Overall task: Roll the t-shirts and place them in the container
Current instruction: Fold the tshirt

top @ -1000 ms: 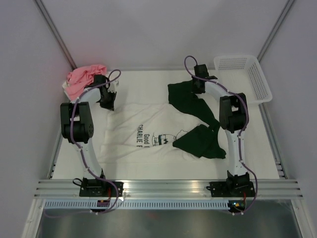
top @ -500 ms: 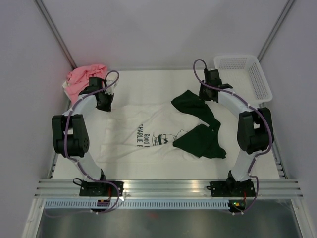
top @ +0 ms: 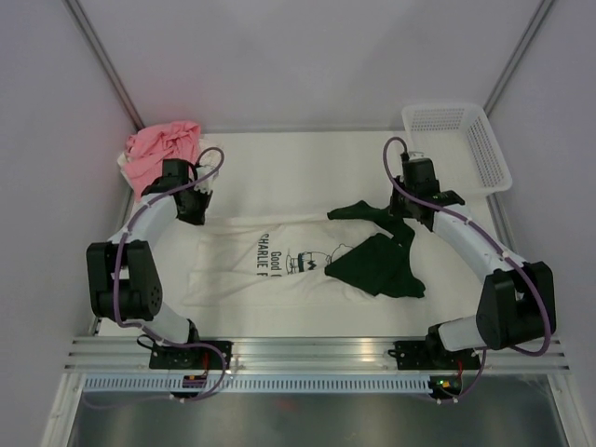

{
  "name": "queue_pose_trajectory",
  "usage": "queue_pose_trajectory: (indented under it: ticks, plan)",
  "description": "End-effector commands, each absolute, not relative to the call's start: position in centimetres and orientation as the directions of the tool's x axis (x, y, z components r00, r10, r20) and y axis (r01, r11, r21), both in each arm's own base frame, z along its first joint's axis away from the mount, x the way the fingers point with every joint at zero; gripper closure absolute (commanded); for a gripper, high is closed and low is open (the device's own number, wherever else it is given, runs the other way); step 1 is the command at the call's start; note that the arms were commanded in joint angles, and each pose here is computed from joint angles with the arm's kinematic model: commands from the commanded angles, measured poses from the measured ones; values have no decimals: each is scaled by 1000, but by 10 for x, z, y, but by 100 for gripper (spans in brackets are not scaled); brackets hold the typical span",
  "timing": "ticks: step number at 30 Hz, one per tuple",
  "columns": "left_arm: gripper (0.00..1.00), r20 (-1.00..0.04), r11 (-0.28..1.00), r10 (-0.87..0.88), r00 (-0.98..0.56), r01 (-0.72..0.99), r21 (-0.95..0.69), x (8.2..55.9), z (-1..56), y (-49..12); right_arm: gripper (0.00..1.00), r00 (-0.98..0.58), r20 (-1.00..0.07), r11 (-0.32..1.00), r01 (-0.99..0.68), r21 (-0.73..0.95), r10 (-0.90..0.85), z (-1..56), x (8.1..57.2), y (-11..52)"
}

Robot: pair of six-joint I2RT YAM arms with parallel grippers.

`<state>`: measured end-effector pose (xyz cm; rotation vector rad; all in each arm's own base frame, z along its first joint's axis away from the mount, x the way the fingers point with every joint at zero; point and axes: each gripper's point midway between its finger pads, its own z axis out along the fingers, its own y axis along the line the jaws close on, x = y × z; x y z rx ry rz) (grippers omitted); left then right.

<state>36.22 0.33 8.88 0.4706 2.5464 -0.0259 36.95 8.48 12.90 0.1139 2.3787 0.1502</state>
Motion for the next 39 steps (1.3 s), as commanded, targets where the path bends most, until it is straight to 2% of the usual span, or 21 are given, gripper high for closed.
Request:
queue_pose_trajectory:
  ticks: [1,8,14,18,24,31,39]
  plan:
    - [98,-458,925,371,-808,367,101,339,75,11,100,-756,-639,989,71,133,140,114,341,81]
    - [98,-389,935,355,-850,323,146,319,64,30,100,-811,-568,990,93,110,140,95,301,80]
    - [98,-411,931,364,-836,326,161,322,82,31,100,-795,-586,988,116,102,154,109,284,76]
    - [98,-397,931,365,-842,333,149,318,79,29,100,-818,-554,988,117,102,154,92,272,80]
    - [98,-341,934,356,-870,335,122,298,59,29,100,-862,-481,987,121,110,159,64,254,89]
    - [98,-250,931,361,-898,331,155,283,30,40,100,-878,-445,985,150,89,174,47,241,84]
    - [98,-277,927,369,-887,327,186,290,41,43,100,-872,-465,986,165,23,156,46,245,72]
